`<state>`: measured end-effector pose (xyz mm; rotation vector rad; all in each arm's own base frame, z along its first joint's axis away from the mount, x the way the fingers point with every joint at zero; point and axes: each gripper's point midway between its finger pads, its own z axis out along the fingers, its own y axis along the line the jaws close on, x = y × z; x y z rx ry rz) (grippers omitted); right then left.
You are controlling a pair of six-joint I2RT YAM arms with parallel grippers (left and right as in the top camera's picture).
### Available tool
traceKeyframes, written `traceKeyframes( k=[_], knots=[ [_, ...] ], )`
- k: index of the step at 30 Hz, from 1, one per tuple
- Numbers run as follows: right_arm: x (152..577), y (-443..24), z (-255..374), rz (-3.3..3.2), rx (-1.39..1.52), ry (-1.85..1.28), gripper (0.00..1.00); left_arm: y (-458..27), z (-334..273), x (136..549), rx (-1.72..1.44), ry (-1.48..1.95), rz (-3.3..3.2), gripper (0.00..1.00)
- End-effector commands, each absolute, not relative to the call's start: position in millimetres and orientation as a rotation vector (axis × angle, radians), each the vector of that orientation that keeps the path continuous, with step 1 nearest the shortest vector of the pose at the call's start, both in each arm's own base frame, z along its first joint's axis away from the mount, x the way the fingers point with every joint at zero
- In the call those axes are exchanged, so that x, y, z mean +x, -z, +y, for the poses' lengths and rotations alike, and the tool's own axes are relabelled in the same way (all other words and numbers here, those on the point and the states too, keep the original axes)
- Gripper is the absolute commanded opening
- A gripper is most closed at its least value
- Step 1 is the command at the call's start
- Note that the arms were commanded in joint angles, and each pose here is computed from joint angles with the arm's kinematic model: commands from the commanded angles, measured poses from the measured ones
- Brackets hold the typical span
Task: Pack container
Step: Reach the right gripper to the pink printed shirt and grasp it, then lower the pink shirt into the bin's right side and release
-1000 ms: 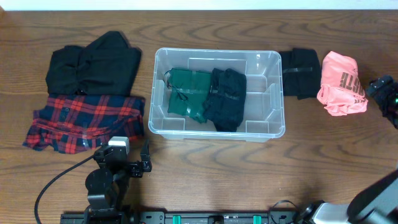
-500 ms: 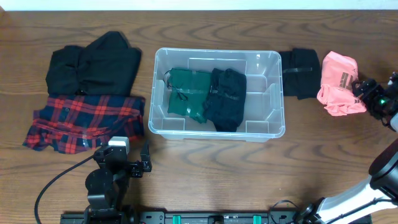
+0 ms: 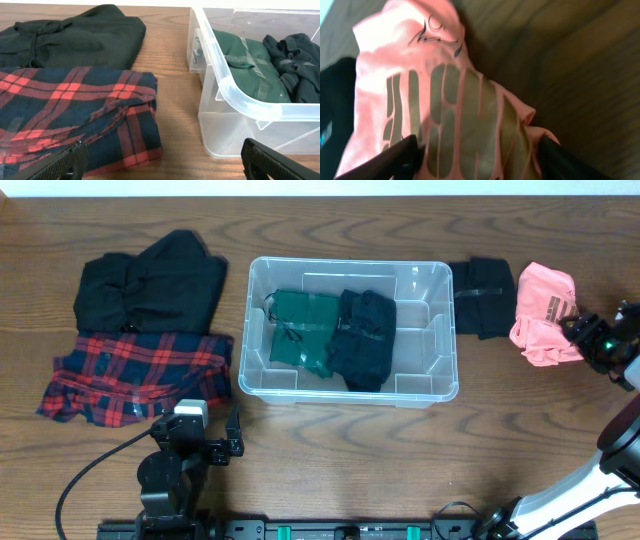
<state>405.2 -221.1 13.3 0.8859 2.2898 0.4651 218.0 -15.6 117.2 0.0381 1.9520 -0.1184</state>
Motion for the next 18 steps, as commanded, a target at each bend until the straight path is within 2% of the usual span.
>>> traceKeyframes(
  k=[1, 2, 3, 5, 9, 11, 18],
  knots=[
    [393.9, 25.0, -183.2, 2.412, 0.92, -0.566, 0.49, -109.8, -18.8, 217.7, 0.045, 0.139, 1.964, 0.98],
    [392.2, 25.5, -181.5, 2.418, 0.933, -0.576, 0.34, -109.6, -18.8, 217.7, 0.045, 0.139, 1.965, 0.98],
    [391.1, 25.6, -180.6, 2.414, 0.962, -0.589, 0.24, -109.6, -18.8, 217.7, 0.045, 0.139, 1.965, 0.98],
    [388.5, 24.1, -180.4, 2.401, 1.032, -0.609, 0.14, -109.7, -18.8, 217.8, 0.045, 0.139, 1.964, 0.98],
    [385.5, -0.6, -173.9, 2.377, 1.054, -0.664, 0.03, -109.7, -18.8, 217.8, 0.045, 0.139, 1.964, 0.98],
    [385.1, -25.8, -169.8, 2.357, 1.026, -0.677, 0.01, -109.6, -18.8, 217.7, 0.045, 0.139, 1.965, 0.98],
    [375.1, -167.6, -126.0, 2.219, 0.772, -0.684, 0.01, -109.6, -18.8, 217.7, 0.045, 0.139, 1.965, 0.98]
  ],
)
